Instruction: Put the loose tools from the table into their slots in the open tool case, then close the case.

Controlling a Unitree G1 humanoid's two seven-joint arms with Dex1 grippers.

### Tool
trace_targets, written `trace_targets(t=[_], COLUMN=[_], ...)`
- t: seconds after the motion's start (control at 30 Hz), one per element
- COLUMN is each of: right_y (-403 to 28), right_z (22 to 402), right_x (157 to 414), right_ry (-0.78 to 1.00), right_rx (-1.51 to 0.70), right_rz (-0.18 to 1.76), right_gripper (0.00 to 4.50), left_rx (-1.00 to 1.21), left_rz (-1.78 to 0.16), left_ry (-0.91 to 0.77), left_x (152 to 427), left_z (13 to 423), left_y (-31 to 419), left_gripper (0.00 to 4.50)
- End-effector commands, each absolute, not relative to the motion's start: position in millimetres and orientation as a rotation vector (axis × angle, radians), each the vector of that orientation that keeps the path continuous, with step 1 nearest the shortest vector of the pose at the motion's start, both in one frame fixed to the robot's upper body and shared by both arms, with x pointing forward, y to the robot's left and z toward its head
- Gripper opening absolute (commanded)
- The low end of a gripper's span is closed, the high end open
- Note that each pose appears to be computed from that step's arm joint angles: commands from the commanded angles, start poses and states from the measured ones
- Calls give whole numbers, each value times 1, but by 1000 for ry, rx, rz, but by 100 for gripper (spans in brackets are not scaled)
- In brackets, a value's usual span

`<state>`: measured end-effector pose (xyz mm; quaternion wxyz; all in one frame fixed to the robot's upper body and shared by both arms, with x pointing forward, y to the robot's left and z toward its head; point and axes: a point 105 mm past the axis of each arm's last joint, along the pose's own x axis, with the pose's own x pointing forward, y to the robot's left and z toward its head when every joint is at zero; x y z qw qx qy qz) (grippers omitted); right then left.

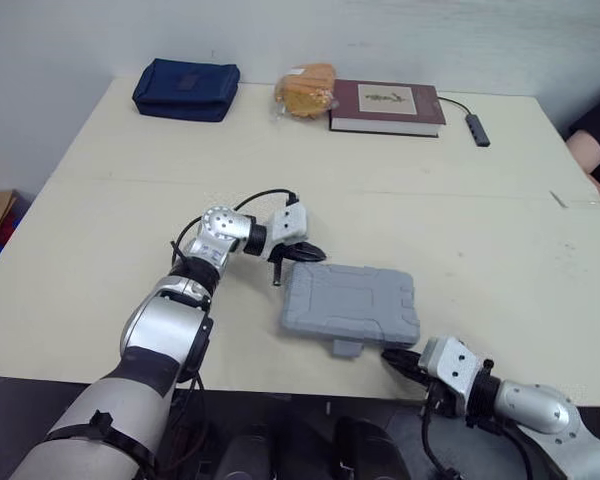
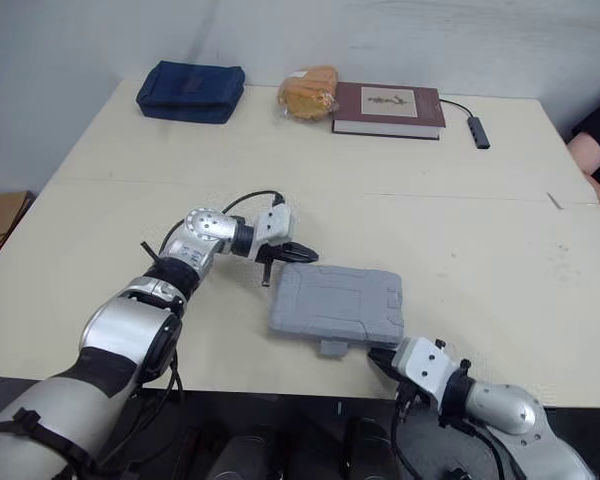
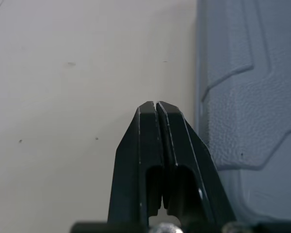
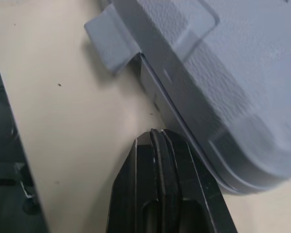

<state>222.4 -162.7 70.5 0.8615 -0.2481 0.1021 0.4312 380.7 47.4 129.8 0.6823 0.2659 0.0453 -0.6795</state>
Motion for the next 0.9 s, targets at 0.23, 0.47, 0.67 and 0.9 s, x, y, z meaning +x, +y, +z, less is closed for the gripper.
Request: trace_targets(t=[0.23,0.47,0.67,0.9], right_y=[-201,-197,-215,-217], right_z=[64,77,89,103], right_x=[264,292,280,244], right_ry=[274,222,179,102], right_rx=[-626,-644,-654,-623], right_rz=[806,803,749,738], right_gripper=[0,0,0,0], left_rx=[576,469,441,459], left_rz=[-1619,-1516,-1434,-1649], left_ry=[72,33,-21,-100], left_x=[358,348,354,323], left_z=[117,116,152,178], left_y=[67,78,105,67], left_gripper=[2,2,2,2])
